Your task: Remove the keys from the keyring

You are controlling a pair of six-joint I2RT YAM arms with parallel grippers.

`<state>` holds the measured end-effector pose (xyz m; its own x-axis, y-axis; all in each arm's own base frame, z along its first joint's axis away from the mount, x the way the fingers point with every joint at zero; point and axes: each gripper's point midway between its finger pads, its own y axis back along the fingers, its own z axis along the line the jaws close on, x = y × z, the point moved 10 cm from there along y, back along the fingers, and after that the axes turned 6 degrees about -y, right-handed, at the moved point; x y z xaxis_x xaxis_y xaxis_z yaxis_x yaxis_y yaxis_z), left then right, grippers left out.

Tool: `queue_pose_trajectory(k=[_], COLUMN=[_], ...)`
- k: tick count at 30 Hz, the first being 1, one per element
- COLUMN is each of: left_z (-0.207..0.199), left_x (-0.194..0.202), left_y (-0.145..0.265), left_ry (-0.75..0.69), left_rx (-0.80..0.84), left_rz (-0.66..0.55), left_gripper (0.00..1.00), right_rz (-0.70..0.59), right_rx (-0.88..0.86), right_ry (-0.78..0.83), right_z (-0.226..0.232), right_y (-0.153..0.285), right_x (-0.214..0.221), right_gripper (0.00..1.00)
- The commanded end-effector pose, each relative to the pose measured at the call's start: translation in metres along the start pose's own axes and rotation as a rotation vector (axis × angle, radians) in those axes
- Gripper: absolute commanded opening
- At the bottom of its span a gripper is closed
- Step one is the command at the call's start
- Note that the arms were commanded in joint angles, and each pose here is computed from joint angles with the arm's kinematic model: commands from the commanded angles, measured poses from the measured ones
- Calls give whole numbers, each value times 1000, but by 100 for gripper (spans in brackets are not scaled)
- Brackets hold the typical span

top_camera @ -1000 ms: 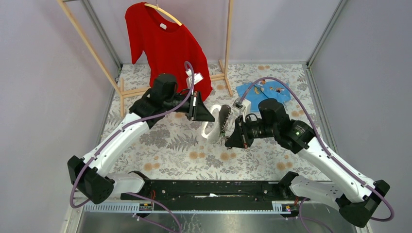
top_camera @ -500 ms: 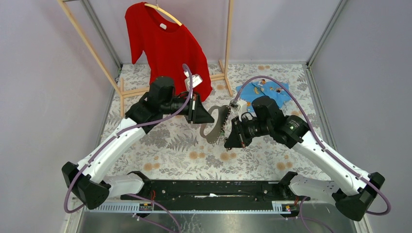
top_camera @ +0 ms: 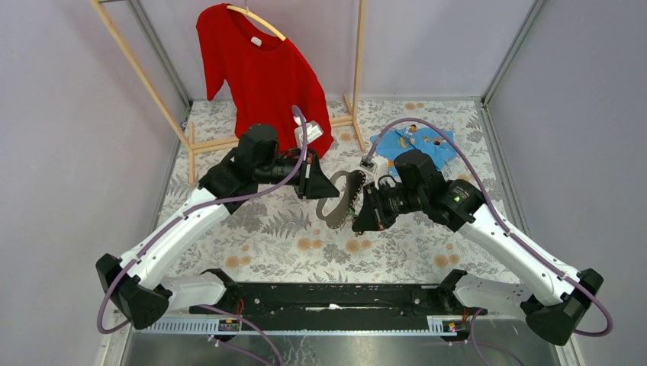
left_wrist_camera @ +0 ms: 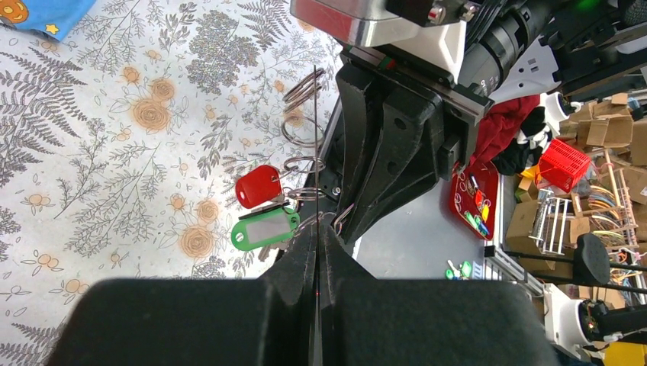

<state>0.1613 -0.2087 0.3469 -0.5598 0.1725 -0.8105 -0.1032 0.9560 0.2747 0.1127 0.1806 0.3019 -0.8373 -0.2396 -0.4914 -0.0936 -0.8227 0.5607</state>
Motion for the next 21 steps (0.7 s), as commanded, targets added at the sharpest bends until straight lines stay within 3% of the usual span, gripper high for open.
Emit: queue_pose_trajectory(k=[1, 21], left_z=[-10, -16], left_x=[-6, -7], left_y=[4, 6], left_ry=[-77, -105], left_rx=[10, 8], left_rz=[-49, -61], left_gripper=[0, 0], right_rz=[-35, -56], right_rx=[-18, 53], right_ry=[1, -63], right_z=[12, 1], right_y=[5, 0], right_x=[-9, 0], right_gripper=[0, 0])
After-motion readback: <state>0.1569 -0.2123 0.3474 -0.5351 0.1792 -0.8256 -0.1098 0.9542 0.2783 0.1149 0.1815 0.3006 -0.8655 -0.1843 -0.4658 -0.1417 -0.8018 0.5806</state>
